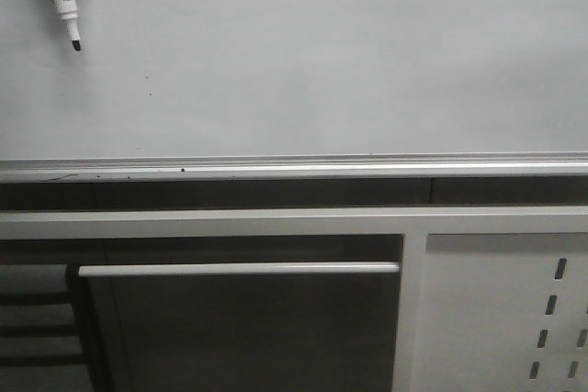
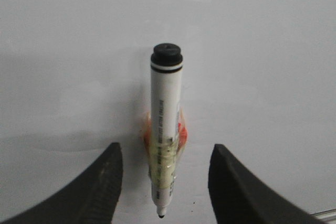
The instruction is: Write number 1 on whiteboard
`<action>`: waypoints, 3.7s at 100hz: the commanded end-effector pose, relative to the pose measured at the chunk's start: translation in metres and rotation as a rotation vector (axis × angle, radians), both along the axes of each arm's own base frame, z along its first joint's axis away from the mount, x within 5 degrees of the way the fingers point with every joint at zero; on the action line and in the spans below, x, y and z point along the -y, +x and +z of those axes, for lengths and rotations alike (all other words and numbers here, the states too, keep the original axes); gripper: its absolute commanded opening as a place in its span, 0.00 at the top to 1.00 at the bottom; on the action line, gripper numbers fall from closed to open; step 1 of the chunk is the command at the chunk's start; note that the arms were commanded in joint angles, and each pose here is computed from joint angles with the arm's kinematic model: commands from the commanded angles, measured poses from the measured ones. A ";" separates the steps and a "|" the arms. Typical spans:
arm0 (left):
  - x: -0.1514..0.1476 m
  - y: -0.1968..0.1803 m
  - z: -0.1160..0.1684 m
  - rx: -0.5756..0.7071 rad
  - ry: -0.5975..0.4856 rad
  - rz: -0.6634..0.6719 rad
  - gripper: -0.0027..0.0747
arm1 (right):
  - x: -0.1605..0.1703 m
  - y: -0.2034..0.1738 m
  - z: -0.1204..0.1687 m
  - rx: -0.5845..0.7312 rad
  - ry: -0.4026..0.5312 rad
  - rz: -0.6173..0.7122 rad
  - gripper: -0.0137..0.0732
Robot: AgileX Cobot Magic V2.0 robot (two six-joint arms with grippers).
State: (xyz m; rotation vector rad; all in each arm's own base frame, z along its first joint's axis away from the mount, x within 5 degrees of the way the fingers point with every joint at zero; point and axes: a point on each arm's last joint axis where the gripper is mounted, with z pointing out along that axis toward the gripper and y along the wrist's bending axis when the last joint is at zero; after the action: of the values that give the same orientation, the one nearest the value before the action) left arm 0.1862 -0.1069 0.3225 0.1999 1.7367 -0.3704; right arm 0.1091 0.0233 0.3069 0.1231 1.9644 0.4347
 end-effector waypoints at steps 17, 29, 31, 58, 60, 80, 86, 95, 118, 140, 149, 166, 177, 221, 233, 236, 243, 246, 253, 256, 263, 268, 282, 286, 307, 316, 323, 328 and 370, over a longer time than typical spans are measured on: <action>0.003 0.008 0.009 0.043 0.016 0.028 0.52 | 0.003 0.004 0.018 0.106 0.009 -0.039 0.43; 0.003 0.010 0.008 0.051 0.031 0.036 0.52 | 0.003 0.004 0.018 0.108 0.009 -0.040 0.43; 0.003 0.010 0.009 0.054 0.035 0.035 0.52 | 0.003 0.004 0.018 0.108 0.009 -0.040 0.43; 0.012 0.022 0.012 0.054 0.049 0.036 0.52 | 0.003 0.005 0.018 0.113 0.010 -0.043 0.43; 0.012 0.023 0.011 0.052 0.051 0.036 0.52 | 0.003 0.005 0.018 0.113 0.010 -0.043 0.43; 0.014 0.027 0.008 0.051 0.068 0.047 0.53 | 0.003 0.004 0.018 0.111 0.010 -0.042 0.43; 0.014 0.028 0.008 0.051 0.071 0.048 0.56 | 0.003 0.004 0.018 0.111 0.010 -0.042 0.43; 0.014 0.028 0.008 0.057 0.078 0.049 0.64 | 0.003 0.004 0.018 0.111 0.010 -0.042 0.43; 0.016 0.031 0.004 0.048 0.090 0.053 0.70 | 0.003 0.004 0.018 0.111 0.010 -0.042 0.43; 0.015 0.033 0.003 0.051 0.095 0.072 0.70 | 0.003 0.004 0.018 0.111 0.010 -0.042 0.43; 0.015 0.033 0.003 0.055 0.095 0.079 0.70 | 0.003 0.004 0.018 0.111 0.010 -0.042 0.43; 0.014 0.034 0.004 0.060 0.095 0.090 0.70 | 0.003 0.004 0.018 0.111 0.010 -0.042 0.43; 0.014 0.034 0.004 0.061 0.095 0.093 0.77 | 0.003 0.004 0.018 0.111 0.010 -0.042 0.43; 0.028 0.024 0.001 0.034 0.168 -0.121 0.99 | 0.003 0.004 0.017 0.094 0.008 -0.033 0.43; 0.044 0.011 -0.006 -0.014 0.203 -0.290 0.99 | 0.000 0.002 0.013 0.050 0.017 -0.004 0.43; 0.049 0.008 -0.007 -0.020 0.209 -0.325 0.99 | -0.002 0.001 0.013 0.042 0.005 0.015 0.43; 0.060 -0.003 -0.008 -0.019 0.236 -0.415 0.99 | -0.008 -0.001 0.015 0.034 -0.043 0.108 0.43; 0.065 -0.007 -0.008 -0.009 0.247 -0.442 0.99 | -0.012 -0.002 0.017 0.030 -0.055 0.159 0.43; 0.077 -0.019 -0.009 0.007 0.273 -0.521 0.99 | -0.022 -0.002 0.026 0.035 -0.069 0.273 0.43; 0.081 -0.023 -0.010 0.013 0.280 -0.549 0.99 | -0.026 -0.001 0.032 0.043 -0.073 0.317 0.43; 0.092 -0.034 -0.012 0.024 0.299 -0.613 0.99 | -0.035 0.002 0.044 0.031 -0.077 0.417 0.43; 0.098 -0.040 -0.013 0.029 0.307 -0.650 0.99 | -0.041 0.008 0.050 0.003 -0.083 0.477 0.43; 0.113 -0.055 -0.018 0.037 0.331 -0.734 0.99 | -0.060 0.022 0.069 -0.068 -0.120 0.652 0.43; 0.116 -0.058 -0.018 0.040 0.336 -0.751 0.99 | -0.065 0.025 0.072 -0.092 -0.124 0.695 0.43; 0.121 -0.065 -0.018 0.046 0.342 -0.794 0.99 | -0.093 0.051 0.088 -0.172 -0.142 0.860 0.43; 0.122 -0.066 -0.018 0.040 0.345 -0.804 0.99 | -0.104 0.058 0.094 -0.177 -0.148 0.906 0.43; 0.122 -0.066 -0.018 0.041 0.346 -0.805 0.99 | -0.112 0.062 0.097 -0.188 -0.154 0.943 0.43; 0.121 -0.066 -0.018 0.044 0.347 -0.802 0.99 | -0.116 0.064 0.098 -0.201 -0.160 0.969 0.43; 0.121 -0.063 -0.017 0.063 0.344 -0.776 0.99 | -0.130 0.071 0.092 -0.259 -0.177 1.041 0.60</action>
State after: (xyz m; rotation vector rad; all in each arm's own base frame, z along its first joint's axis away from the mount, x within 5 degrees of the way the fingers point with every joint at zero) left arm 0.1209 -0.2270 0.2870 1.2063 1.6570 -0.6118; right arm 0.1842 0.1526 0.3823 -1.0478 2.2747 0.9033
